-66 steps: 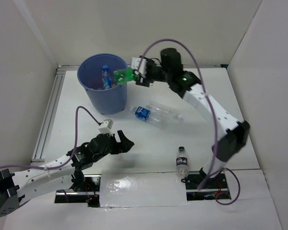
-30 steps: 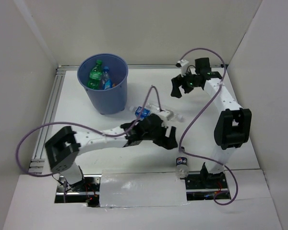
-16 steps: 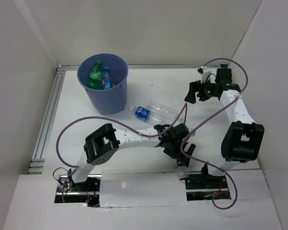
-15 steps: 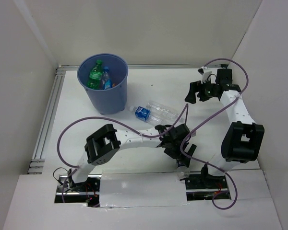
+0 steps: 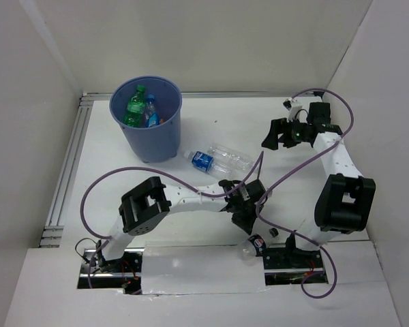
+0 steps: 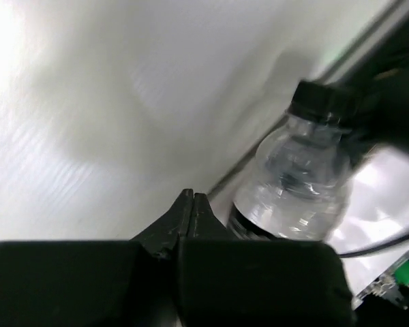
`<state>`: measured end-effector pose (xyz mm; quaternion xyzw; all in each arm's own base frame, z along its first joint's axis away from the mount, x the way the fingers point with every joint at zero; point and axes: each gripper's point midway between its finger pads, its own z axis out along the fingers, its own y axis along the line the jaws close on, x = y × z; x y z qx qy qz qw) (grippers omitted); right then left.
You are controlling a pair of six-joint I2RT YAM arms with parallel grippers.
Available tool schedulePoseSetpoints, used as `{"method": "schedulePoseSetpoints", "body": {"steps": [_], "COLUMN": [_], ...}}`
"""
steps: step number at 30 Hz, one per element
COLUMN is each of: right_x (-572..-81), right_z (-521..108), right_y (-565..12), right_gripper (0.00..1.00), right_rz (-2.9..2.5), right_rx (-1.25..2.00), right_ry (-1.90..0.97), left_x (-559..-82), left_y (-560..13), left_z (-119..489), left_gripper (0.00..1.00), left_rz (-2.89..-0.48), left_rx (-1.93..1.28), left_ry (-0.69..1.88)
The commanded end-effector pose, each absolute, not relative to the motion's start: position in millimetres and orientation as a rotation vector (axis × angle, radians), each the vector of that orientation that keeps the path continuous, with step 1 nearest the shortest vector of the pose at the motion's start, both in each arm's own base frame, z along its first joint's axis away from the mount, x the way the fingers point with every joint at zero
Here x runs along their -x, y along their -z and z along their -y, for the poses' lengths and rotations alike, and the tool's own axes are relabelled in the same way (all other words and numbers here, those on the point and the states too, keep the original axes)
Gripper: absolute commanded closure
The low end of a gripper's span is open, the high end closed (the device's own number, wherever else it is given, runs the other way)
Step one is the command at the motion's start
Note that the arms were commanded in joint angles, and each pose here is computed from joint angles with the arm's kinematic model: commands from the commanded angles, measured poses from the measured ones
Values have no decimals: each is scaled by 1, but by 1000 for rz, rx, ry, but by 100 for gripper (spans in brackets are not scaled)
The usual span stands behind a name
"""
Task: Put the plastic bottles in the bin
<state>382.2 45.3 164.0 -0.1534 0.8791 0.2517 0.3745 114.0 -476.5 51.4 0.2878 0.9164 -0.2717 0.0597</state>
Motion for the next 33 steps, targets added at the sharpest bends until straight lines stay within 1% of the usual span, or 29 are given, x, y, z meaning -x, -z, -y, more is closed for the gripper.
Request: {"method": "schedulePoseSetpoints", "body": {"steps": [1, 2, 3, 4, 5, 8, 12, 13, 19, 24, 25, 28, 31, 33], "right_x": [-390, -388, -388, -385, -383, -380, -374, -373, -371, -369, -369, -367, -367, -364], "right_z": [-45, -45, -45, -42, -42, -44, -43, -43, -44, -45, -41, -40, -38, -38], "right_y": [-186, -186, -186, -186, -182, -182, -178, -181, -178, -177, -177, -177, -178, -182], "right_gripper": [0, 0, 0, 0, 0, 0, 0, 0, 0, 0, 0, 0, 0, 0], "right_rz": [-2169, -2170, -2167, -2167, -2176, -2169, -2182, -2174, -2176, -2176, -2177, -2181, -2177, -2167], "right_rx": [405, 404, 414, 404, 401, 414, 401, 404, 414, 414, 404, 394, 388, 386], "right_ry": [-637, -638, -633, -627, -632, -638, -653, -648, -659, -659, -654, -664, -669, -687], "left_x": [-96, -95, -94, -93, -97, -105, -127, -129, -150, -161, -154, -143, -136, -149], "left_y": [-33, -42, -43, -46, -52, -71, -83, -85, -103, -126, -134, -143, -131, -112], "left_z": [442, 444, 440, 439, 441, 439, 427, 427, 419, 424, 429, 443, 448, 451], "left_gripper": [95, 87, 72, 42, 35, 23, 23, 9, 9, 8, 8, 9, 9, 9], "left_rz": [-2859, -2845, -2831, -2828, -2792, -2722, -2724, -2727, -2683, -2559, -2537, -2431, -2390, -2382], "left_rx": [-958, -961, -1000, -1000, -1004, -986, -893, -871, -808, -842, -888, -1027, -1120, -1144], "left_ry": [691, 721, 728, 731, 738, 732, 678, 669, 657, 715, 790, 908, 888, 790]}}
